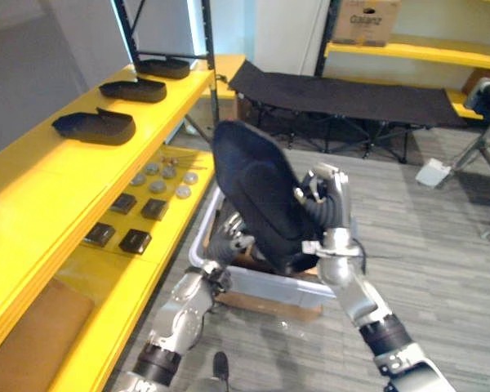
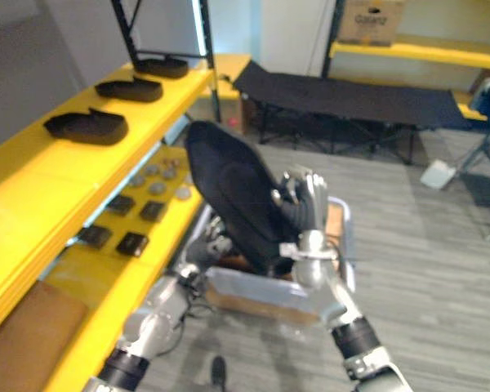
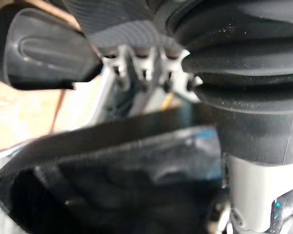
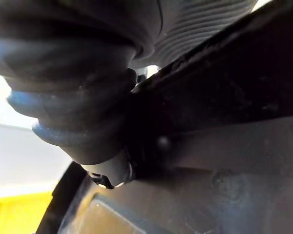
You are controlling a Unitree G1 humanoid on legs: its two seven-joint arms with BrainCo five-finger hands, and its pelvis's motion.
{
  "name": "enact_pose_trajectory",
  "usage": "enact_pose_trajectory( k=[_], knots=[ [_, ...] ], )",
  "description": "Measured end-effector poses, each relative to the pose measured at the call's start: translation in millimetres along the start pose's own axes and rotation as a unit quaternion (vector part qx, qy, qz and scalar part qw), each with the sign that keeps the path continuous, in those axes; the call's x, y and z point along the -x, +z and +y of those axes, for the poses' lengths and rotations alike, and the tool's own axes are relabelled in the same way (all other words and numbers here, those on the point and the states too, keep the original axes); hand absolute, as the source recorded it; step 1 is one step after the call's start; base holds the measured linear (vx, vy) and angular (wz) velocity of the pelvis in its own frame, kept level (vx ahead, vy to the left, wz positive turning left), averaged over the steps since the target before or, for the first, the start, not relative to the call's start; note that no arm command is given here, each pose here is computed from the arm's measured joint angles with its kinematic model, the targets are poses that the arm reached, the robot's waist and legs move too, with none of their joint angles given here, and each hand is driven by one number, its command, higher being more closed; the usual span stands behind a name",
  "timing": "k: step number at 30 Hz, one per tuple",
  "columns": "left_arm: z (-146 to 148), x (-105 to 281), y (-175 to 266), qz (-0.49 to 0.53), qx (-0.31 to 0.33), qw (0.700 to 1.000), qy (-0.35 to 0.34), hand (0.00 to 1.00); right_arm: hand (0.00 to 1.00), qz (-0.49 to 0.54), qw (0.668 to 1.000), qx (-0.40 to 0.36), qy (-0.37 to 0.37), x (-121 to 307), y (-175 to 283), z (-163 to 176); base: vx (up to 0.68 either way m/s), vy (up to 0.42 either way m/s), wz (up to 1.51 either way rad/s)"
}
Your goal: Walk over and take plastic housings, then place them on the shelf
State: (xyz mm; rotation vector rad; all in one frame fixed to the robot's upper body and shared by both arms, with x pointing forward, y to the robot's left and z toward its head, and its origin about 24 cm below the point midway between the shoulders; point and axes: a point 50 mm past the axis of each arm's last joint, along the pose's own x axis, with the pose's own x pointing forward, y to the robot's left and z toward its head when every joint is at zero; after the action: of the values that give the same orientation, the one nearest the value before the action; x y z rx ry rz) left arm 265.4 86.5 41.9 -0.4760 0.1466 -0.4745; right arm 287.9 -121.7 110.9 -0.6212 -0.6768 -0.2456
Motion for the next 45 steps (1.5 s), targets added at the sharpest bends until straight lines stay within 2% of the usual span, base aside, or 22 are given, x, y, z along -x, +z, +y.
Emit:
enact_pose_trajectory(
  k=[18,32,33,45],
  knots=[
    [-13,-3,-13,0.035,-0.016,0.999,-0.021,0.0,1.0,0.044,0.999,-0.01,0.013,11,-13,10,0.02,-0.006,0.0],
    [-6,-2,-21,0.055,-0.022,0.998,0.035,0.0,1.0,0.043,0.996,-0.069,0.038,20,4,31,-0.01,0.009,0.0],
    [-5,-2,-22,0.056,-0.022,0.997,0.038,1.0,1.0,0.044,0.996,-0.072,0.038,20,5,32,0.0,0.0,0.0],
    [4,-1,-26,0.049,-0.012,0.994,0.092,1.0,1.0,0.057,0.992,-0.104,0.053,28,11,41,0.0,0.0,-0.01]
  ],
)
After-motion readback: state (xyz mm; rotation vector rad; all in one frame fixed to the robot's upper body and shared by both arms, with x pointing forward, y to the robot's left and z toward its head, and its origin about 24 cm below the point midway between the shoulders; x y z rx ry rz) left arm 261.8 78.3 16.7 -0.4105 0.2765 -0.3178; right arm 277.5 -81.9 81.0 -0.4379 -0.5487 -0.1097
